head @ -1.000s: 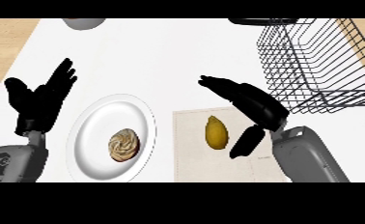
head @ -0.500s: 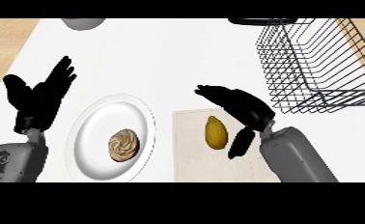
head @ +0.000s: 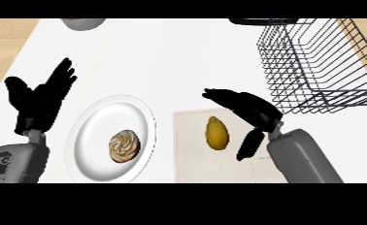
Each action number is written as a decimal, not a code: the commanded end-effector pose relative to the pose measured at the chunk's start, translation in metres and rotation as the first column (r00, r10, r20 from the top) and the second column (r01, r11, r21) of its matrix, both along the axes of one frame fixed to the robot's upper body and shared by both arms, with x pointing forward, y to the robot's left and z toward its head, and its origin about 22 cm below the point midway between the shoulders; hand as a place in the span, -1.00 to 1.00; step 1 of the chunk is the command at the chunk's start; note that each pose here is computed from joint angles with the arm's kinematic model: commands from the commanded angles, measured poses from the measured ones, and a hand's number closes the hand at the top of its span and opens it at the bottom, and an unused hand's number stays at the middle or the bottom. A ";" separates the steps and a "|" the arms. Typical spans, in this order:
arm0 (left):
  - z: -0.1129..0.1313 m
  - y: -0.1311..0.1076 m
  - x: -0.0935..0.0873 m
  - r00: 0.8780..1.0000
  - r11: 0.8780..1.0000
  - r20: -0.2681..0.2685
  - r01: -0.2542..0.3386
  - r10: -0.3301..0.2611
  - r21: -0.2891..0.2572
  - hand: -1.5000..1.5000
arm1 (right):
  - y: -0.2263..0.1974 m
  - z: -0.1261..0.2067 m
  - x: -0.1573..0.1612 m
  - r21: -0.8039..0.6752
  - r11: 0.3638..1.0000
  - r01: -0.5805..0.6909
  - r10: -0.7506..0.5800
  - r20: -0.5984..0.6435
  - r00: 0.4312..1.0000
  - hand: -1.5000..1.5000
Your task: Pick the lemon from the placemat and place it in the basket
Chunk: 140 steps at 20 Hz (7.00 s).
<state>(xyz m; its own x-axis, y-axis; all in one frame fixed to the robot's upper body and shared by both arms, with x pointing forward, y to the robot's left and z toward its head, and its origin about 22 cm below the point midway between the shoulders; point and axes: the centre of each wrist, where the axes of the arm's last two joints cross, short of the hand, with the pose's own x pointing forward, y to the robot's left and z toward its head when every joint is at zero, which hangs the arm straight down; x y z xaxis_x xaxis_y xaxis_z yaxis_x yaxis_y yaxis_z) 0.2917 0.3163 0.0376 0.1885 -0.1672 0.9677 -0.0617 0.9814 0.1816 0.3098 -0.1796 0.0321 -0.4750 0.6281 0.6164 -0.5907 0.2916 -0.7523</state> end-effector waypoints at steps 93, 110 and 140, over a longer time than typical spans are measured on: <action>0.013 -0.022 0.022 0.995 0.996 0.042 0.085 -0.086 0.016 0.00 | -0.041 0.216 0.166 0.451 -0.651 0.611 -0.511 0.335 -0.792 1.00; -0.003 -0.015 0.009 0.998 0.998 0.011 0.057 -0.057 -0.001 0.00 | -0.068 0.158 0.145 0.492 -0.731 0.473 -0.417 0.226 -0.880 -1.00; -0.002 -0.018 0.017 0.999 1.000 -0.019 0.027 -0.027 -0.005 0.00 | -0.076 0.183 0.081 0.682 -0.705 0.195 -0.403 -0.159 -0.901 -1.00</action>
<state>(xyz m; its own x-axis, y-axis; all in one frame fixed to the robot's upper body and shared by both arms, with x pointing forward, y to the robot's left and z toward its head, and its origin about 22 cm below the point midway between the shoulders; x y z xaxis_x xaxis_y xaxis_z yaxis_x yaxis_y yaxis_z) 0.3055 0.3031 0.0373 0.1959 -0.1754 0.9648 -0.0210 0.9829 0.1830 0.3967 -0.2650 0.2116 0.3908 0.2531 0.8850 0.8529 -0.4612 -0.2447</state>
